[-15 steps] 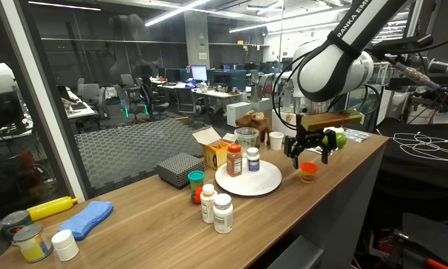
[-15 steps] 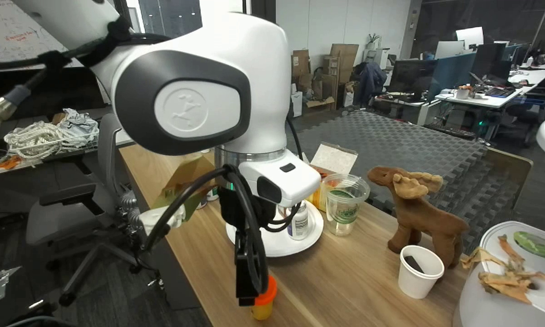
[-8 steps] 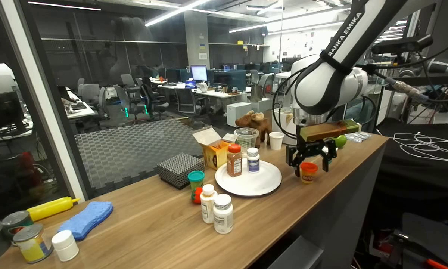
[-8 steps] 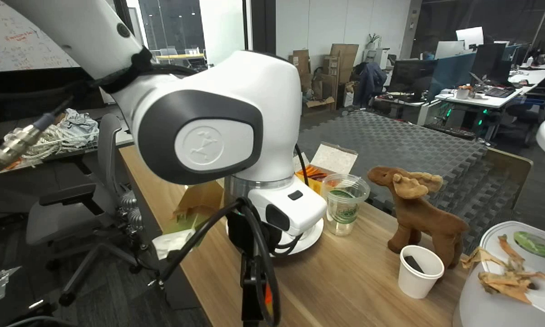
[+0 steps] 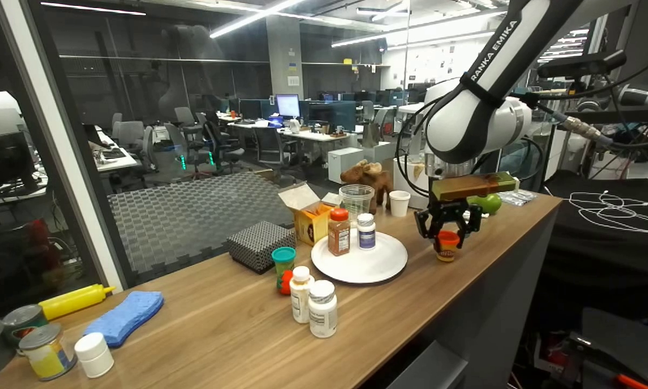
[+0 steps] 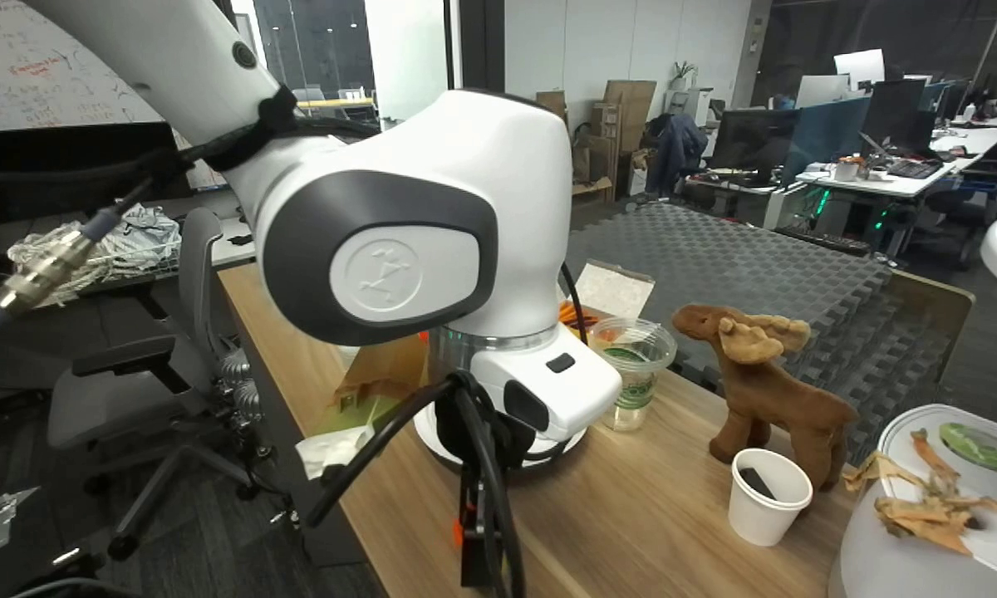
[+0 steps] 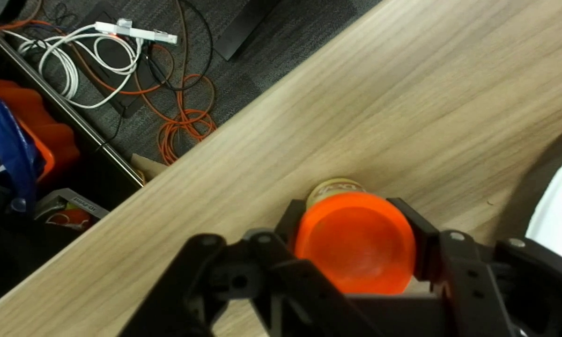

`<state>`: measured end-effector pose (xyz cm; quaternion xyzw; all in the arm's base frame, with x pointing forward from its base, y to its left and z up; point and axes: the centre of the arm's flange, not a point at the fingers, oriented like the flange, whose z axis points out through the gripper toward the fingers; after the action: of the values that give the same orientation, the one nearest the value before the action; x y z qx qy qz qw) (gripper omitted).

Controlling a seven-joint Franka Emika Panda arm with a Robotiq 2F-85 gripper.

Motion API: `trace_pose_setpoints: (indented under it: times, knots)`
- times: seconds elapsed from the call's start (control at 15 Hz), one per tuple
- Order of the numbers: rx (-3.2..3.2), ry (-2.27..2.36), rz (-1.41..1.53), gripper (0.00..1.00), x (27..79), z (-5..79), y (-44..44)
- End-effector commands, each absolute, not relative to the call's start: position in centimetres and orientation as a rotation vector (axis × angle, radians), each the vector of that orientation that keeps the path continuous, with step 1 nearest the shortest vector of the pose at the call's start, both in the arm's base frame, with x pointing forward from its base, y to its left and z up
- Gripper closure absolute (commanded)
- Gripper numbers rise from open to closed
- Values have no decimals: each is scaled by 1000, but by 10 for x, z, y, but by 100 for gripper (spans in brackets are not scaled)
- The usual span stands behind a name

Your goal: Pick up all the objects surrounding the white plate and arrange them on the plate, then pick up the cups and put them together

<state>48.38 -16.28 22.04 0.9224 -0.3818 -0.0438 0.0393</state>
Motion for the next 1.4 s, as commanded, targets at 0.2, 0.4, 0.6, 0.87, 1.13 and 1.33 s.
trace_pose_setpoints:
  times: [0.2, 0.4, 0.6, 0.87, 1.13, 1.33]
  knots:
    - [2857, -1269, -72, 75, 488, 258, -161]
    - [2882, -1287, -56, 75, 507, 265, -146]
    - [2899, -1247, -65, 75, 528, 267, -126]
    - [2887, -1224, -56, 77, 558, 270, -104]
    - [2881, -1200, -96, 77, 583, 265, -93]
    - [2880, -1180, -152, 76, 594, 256, -88]
